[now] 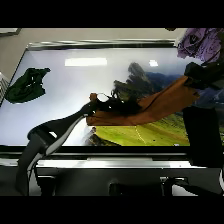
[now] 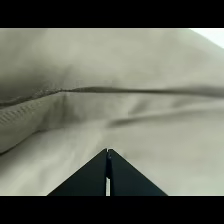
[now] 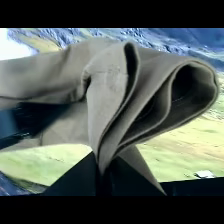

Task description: Fold the clothes and pants, and hang the long-sleeved shirts on hangers.

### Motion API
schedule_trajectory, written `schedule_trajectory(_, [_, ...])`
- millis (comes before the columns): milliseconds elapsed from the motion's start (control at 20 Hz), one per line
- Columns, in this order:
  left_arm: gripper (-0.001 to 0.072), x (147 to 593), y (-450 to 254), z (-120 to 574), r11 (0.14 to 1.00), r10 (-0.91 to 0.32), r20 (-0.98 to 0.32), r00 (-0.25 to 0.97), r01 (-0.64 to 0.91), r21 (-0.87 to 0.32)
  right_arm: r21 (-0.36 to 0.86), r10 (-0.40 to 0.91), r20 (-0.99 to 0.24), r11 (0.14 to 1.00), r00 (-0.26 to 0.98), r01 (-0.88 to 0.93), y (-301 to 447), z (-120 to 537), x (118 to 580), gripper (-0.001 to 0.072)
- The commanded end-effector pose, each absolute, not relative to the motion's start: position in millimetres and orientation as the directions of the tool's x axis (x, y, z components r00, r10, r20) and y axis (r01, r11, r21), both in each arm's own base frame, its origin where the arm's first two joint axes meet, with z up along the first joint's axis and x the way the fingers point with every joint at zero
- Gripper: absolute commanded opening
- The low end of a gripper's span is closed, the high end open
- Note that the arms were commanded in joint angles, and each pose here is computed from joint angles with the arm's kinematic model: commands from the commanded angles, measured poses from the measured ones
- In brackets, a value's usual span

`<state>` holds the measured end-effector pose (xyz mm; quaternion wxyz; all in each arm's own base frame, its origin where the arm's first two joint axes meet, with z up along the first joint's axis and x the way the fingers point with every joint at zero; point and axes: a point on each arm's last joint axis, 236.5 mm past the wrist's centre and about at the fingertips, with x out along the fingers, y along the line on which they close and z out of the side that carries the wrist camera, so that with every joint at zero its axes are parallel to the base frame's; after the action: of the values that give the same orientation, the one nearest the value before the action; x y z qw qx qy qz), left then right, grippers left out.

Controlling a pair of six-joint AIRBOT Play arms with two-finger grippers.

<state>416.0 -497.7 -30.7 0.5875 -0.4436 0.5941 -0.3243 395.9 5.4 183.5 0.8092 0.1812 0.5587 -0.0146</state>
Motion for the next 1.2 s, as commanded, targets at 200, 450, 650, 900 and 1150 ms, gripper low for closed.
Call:
schedule_trajectory(200, [0.0019,454,-215,29,0.876,-0.482,-0.864,0.143,0.046,-0.481,0.392,0.270,-0.872,0.885,0.408,0.253,102,182,417,0.0027])
schedule_trajectory(450, [0.0020,467,-90,106,0.901,-0.388,-0.851,0.353,-0.051,-0.432,0.458,0.346,-0.851,0.857,0.395,0.235,217,148,431,0.0027])
schedule_trajectory(650, [0.0020,463,-46,116,0.894,-0.355,-0.853,0.383,-0.128,-0.429,0.515,0.409,-0.833,0.819,0.371,0.252,298,108,436,0.0027])
schedule_trajectory(900, [0.0021,461,-40,114,0.903,-0.352,-0.859,0.371,-0.108,-0.416,0.555,0.464,-0.822,0.782,0.328,0.283,361,65,431,0.0027])
schedule_trajectory(1150, [0.0021,461,-39,113,0.903,-0.352,-0.860,0.370,-0.109,-0.417,0.569,0.497,-0.819,0.764,0.285,0.304,384,35,430,0.0028])
